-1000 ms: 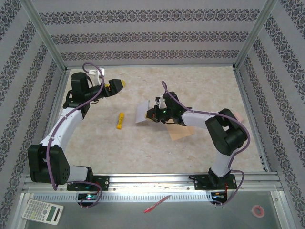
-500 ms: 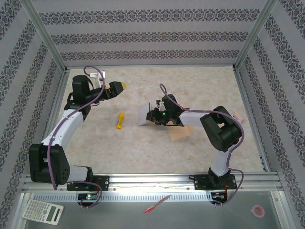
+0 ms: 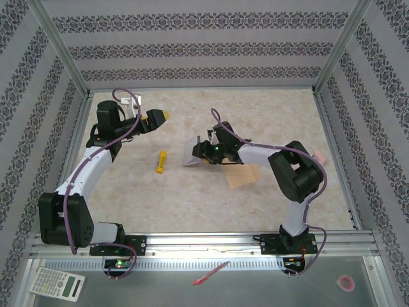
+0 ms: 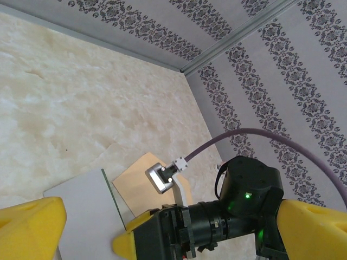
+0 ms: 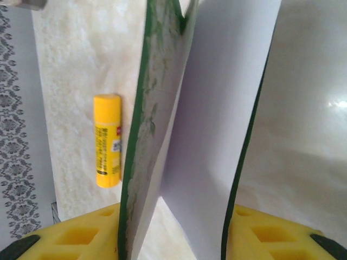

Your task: Place the letter into the envelope and seal it

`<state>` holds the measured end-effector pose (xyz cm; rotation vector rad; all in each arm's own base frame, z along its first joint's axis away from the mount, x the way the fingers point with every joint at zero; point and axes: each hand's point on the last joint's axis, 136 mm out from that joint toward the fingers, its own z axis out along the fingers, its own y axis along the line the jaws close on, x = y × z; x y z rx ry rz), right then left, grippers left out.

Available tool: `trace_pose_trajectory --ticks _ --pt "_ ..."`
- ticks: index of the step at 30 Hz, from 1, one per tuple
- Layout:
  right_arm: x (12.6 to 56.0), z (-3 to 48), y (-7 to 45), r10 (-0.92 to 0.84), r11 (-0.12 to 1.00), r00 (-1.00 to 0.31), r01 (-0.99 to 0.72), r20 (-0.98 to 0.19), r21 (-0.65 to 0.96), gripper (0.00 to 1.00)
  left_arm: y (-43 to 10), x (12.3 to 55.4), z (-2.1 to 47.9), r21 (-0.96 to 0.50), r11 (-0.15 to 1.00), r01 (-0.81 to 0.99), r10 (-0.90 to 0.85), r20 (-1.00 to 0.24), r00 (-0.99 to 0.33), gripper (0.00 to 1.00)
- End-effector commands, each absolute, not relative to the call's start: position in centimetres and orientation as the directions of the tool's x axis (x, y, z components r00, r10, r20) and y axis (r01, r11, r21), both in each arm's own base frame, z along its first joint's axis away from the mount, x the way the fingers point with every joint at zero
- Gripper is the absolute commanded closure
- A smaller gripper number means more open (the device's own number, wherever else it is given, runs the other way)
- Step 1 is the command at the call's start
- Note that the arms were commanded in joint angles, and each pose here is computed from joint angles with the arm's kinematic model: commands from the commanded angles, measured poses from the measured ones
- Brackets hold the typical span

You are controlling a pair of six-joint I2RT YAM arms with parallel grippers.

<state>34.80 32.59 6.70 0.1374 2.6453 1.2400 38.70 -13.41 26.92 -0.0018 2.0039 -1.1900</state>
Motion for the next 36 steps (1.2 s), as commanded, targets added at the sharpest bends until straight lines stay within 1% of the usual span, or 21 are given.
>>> trace_pose_trajectory --ticks 1,10,13,16,18,23,26,29,34,36 --pt "35.0 6.3 33.4 0.155 0.648 -0.976 -0.018 -0.155 0.761 0.54 -13.4 38.6 27.8 -0.727 0.554 0.406 -0.365 -0.65 -0.667 0.0" --pt "35.4 5.7 33.7 0.154 0.653 -0.978 -0.008 -0.143 0.758 0.51 -13.4 38.6 27.9 -0.725 0.556 0.406 -0.363 -0.651 -0.666 0.0" --pt "35.4 5.8 33.5 0.154 0.664 -0.976 -0.012 -0.152 0.748 0.45 -13.5 38.6 27.9 -0.725 0.555 0.407 -0.363 -0.651 -0.667 0.0" --pt "35.4 6.0 33.3 0.153 0.67 -0.975 -0.018 -0.162 0.742 0.43 -13.4 38.6 28.0 -0.724 0.556 0.408 -0.362 -0.653 -0.665 0.0" --pt "35.5 6.5 33.1 0.154 0.676 -0.972 -0.027 -0.177 0.737 0.42 -13.4 38.5 28.2 -0.722 0.558 0.41 -0.361 -0.656 -0.663 0.0" --pt "35.7 9.2 31.6 0.147 0.715 -0.955 -0.078 -0.258 0.695 0.4 -13.3 38.4 28.1 -0.711 0.573 0.408 -0.353 -0.664 -0.66 0.0" --pt "35.9 11.1 29.9 0.135 0.749 -0.943 -0.103 -0.304 0.655 0.38 -13.3 38.5 28.1 -0.705 0.58 0.409 -0.345 -0.667 -0.66 0.0" --pt "36.3 12.6 27.0 0.154 0.773 -0.93 -0.097 -0.333 0.627 0.37 -13.2 38.7 28.1 -0.702 0.584 0.409 -0.344 -0.67 -0.658 0.0" --pt "36.8 13.9 20.2 0.209 0.823 -0.907 -0.04 -0.366 0.567 0.36 -13.1 39.3 28.3 -0.691 0.595 0.41 -0.34 -0.678 -0.651 0.0" --pt "36.8 13.9 17.2 0.239 0.836 -0.9 0.001 -0.364 0.549 0.35 -12.9 39.5 28.0 -0.671 0.628 0.395 -0.324 -0.687 -0.651 0.0"
